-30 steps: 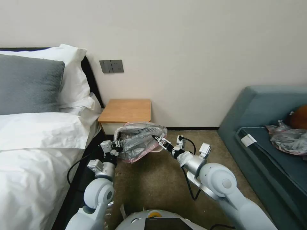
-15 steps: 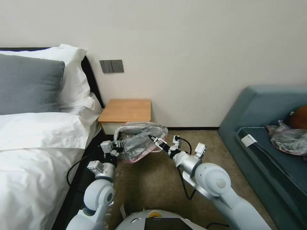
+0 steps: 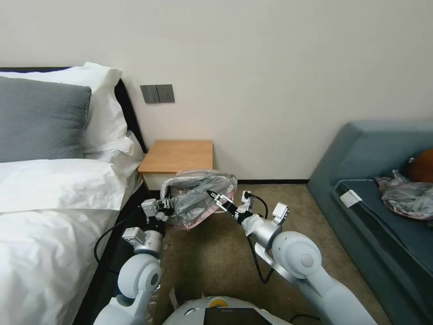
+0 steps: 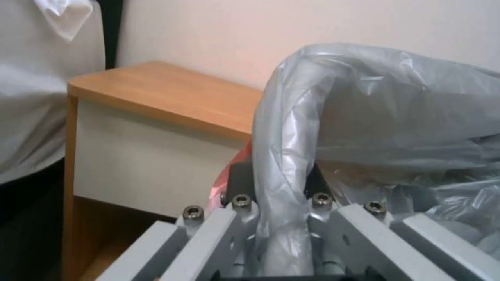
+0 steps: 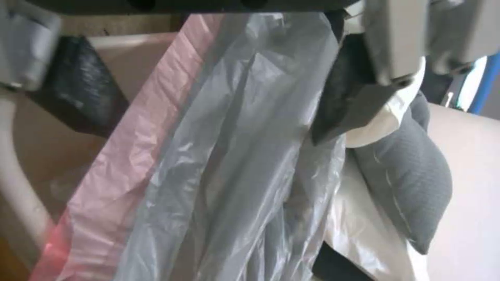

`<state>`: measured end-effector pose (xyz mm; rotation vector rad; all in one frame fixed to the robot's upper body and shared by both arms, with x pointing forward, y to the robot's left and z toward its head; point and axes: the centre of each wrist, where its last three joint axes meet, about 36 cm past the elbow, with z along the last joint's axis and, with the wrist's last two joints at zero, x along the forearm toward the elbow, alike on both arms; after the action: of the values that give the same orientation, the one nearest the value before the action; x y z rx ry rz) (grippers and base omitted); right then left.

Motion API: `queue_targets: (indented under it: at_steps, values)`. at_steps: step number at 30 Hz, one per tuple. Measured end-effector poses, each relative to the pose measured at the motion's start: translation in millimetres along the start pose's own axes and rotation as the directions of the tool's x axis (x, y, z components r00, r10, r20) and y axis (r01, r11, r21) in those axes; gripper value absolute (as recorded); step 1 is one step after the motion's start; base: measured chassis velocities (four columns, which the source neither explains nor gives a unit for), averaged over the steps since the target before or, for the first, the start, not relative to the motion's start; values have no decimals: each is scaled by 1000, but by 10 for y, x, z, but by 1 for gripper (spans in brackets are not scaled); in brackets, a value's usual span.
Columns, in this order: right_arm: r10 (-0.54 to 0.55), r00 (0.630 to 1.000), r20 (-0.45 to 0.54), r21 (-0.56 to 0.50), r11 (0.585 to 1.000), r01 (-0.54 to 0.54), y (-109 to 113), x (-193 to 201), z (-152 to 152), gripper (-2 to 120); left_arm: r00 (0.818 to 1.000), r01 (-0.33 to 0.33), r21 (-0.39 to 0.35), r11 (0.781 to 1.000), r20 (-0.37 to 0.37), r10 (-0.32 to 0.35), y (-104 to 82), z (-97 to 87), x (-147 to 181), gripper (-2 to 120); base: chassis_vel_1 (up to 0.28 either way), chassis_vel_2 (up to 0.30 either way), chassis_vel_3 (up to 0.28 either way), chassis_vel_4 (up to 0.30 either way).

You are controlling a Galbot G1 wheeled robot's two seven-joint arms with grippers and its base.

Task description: Pick up the garbage bag from the table and place it over the trash can.

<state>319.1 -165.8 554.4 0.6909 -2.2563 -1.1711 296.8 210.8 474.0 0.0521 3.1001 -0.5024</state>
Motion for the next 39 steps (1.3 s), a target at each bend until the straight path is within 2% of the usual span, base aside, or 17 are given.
queue_targets:
  at_steps: [4,5,9,10,12,13,17,18,20,21,22,39]
  values:
    - [-18,1000,10,18,1000,18,0,8,3,62,1000,1,9,1000,-9,-1,-8,4,4,3,0,0,0,0]
    - [-18,1000,10,18,1000,18,0,8,3,62,1000,1,9,1000,-9,-1,-8,4,4,3,0,0,0,0]
    - [-30,999,20,42,999,29,4,4,9,45,1000,5,18,1000,-22,-5,-12,10,4,3,0,0,0,0]
    - [-30,999,20,42,999,29,4,4,9,45,1000,5,18,1000,-22,-5,-12,10,4,3,0,0,0,0]
    - [-31,999,22,44,999,30,4,-2,11,34,1000,7,19,1000,-27,-7,-9,20,7,3,0,0,0,0]
    - [-31,999,22,44,999,30,4,-2,11,34,1000,7,19,1000,-27,-7,-9,20,7,3,0,0,0,0]
    - [-33,999,23,40,999,32,6,-7,14,17,999,8,20,1000,-32,-8,-8,31,12,3,0,0,0,0]
    - [-33,999,23,40,999,32,6,-7,14,17,999,8,20,1000,-32,-8,-8,31,12,3,0,0,0,0]
    - [-32,999,21,35,999,31,0,-5,25,6,999,6,25,1000,-36,-6,-10,31,12,3,0,0,0,0]
    - [-32,999,21,35,999,31,0,-5,25,6,999,6,25,1000,-36,-6,-10,31,12,3,0,0,0,0]
    - [-31,999,20,34,999,31,-1,-1,30,0,999,6,26,1000,-36,-5,-10,31,11,3,0,0,0,0]
    - [-41,999,-24,10,999,42,78,176,183,0,998,44,65,997,-57,-40,40,14,-26,3,0,0,0,0]
